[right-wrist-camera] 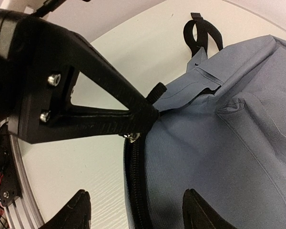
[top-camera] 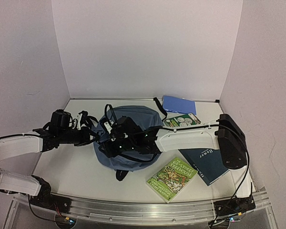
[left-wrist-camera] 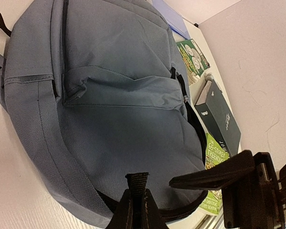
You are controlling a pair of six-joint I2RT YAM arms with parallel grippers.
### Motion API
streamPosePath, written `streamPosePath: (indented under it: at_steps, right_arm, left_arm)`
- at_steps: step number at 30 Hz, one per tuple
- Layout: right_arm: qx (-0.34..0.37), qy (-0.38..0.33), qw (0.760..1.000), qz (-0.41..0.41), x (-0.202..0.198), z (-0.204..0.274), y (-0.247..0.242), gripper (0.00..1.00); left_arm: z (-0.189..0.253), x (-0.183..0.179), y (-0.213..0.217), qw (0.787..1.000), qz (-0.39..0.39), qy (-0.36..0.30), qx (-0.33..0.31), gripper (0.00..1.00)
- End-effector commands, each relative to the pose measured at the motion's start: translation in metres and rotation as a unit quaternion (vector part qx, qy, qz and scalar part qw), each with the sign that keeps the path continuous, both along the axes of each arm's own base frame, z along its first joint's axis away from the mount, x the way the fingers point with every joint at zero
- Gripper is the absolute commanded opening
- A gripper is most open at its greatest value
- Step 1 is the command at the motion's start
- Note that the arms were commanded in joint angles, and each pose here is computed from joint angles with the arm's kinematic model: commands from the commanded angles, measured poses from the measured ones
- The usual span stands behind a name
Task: Pack the student bag
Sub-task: Unzip the student bag at the center of the board.
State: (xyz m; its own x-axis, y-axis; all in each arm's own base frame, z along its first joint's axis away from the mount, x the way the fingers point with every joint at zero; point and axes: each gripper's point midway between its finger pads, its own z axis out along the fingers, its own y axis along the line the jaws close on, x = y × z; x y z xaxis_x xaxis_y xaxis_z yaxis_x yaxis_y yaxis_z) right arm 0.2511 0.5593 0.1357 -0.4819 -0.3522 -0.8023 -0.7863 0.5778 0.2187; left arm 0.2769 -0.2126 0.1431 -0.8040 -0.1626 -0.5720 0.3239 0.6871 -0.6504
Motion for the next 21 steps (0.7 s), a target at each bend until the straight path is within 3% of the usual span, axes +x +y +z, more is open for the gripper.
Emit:
streamPosePath:
  at_steps: [1,3,8,12,21]
  right_arm:
    - [-0.010,-0.019,1.000,0.000,0.006,-0.002,0.010,0.49]
    - [-0.010,-0.022,1.000,0.001,0.007,-0.002,0.012,0.39]
    - [-0.004,-0.026,1.000,0.002,0.007,0.008,0.011,0.01]
    - [0.004,-0.023,1.000,0.011,-0.004,0.021,0.005,0.00]
    - [0.010,0.004,1.000,0.028,-0.039,0.028,-0.011,0.00]
  left_arm:
    - [0.035,0.010,-0.008,0.999,-0.010,-0.038,-0.025,0.00]
    - [0.035,0.011,-0.008,0.999,-0.011,-0.039,-0.024,0.00]
    - [0.035,0.020,-0.004,0.999,0.009,-0.041,-0.013,0.00]
    - [0.028,0.035,0.008,0.998,0.045,-0.035,0.007,0.00]
    - [0.023,0.079,0.036,0.995,0.093,-0.033,-0.010,0.00]
